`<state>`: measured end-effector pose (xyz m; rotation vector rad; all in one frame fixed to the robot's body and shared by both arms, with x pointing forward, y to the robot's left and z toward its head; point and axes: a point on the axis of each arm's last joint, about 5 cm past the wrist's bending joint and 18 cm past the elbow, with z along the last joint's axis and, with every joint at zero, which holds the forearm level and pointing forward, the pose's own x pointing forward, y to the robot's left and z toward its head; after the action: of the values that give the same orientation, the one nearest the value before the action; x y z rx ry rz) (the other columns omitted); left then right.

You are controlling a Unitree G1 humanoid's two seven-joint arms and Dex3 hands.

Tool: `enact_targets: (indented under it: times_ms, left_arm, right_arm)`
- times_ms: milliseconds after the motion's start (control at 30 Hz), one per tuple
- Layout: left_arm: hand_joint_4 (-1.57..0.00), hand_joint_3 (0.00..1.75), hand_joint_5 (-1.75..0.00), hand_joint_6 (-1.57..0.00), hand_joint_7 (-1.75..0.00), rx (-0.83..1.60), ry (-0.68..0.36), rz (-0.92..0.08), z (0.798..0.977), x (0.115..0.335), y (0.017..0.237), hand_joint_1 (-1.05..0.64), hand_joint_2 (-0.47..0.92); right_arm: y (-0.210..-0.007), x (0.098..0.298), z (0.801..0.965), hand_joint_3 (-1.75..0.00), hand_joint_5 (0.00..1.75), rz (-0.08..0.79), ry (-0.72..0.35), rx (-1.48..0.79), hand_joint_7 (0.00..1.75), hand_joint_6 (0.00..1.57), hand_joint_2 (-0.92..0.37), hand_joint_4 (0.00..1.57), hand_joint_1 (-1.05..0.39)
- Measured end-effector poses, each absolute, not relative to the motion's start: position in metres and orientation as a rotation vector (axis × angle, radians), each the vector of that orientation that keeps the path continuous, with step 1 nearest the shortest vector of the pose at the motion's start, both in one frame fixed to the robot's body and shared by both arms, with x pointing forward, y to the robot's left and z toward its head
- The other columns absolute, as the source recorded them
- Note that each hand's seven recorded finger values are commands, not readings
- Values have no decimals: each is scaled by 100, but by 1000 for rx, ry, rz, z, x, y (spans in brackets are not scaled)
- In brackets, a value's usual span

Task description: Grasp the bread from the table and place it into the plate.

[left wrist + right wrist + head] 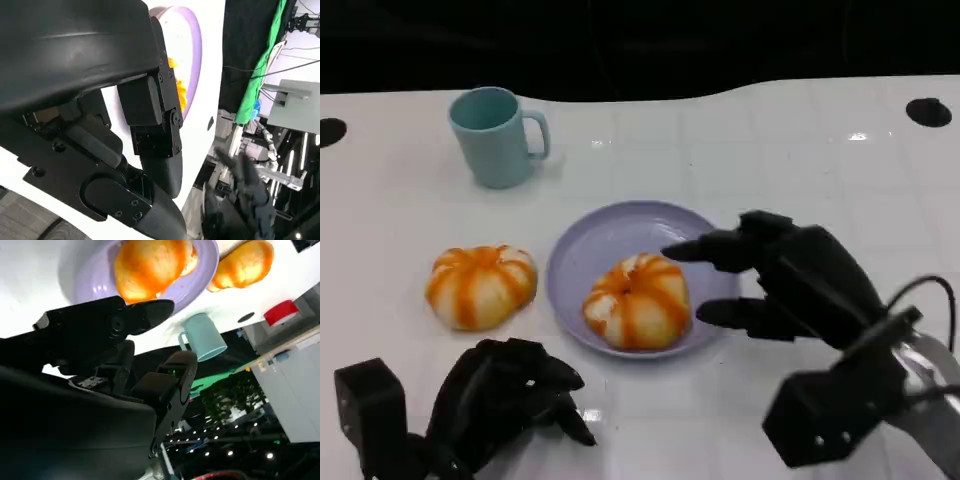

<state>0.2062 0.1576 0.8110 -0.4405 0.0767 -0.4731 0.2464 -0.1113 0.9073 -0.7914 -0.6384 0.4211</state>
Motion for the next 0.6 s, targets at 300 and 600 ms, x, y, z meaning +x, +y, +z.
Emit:
enact_targets:
  times_ms: [300, 600]
  left_arm:
    - [-157, 0, -60, -157, -19, -439, 77, -470, 811, 206, 157, -105, 73]
    - [-157, 0, -59, -157, -19, -441, 78, -467, 811, 207, 158, -105, 74]
  right_arm:
    - [-138, 219, 904, -8, 134, 345, -645, -769, 62, 78, -88, 62, -15]
    - [-163, 196, 893, -105, 148, 312, -607, -755, 97, 91, -51, 85, -10]
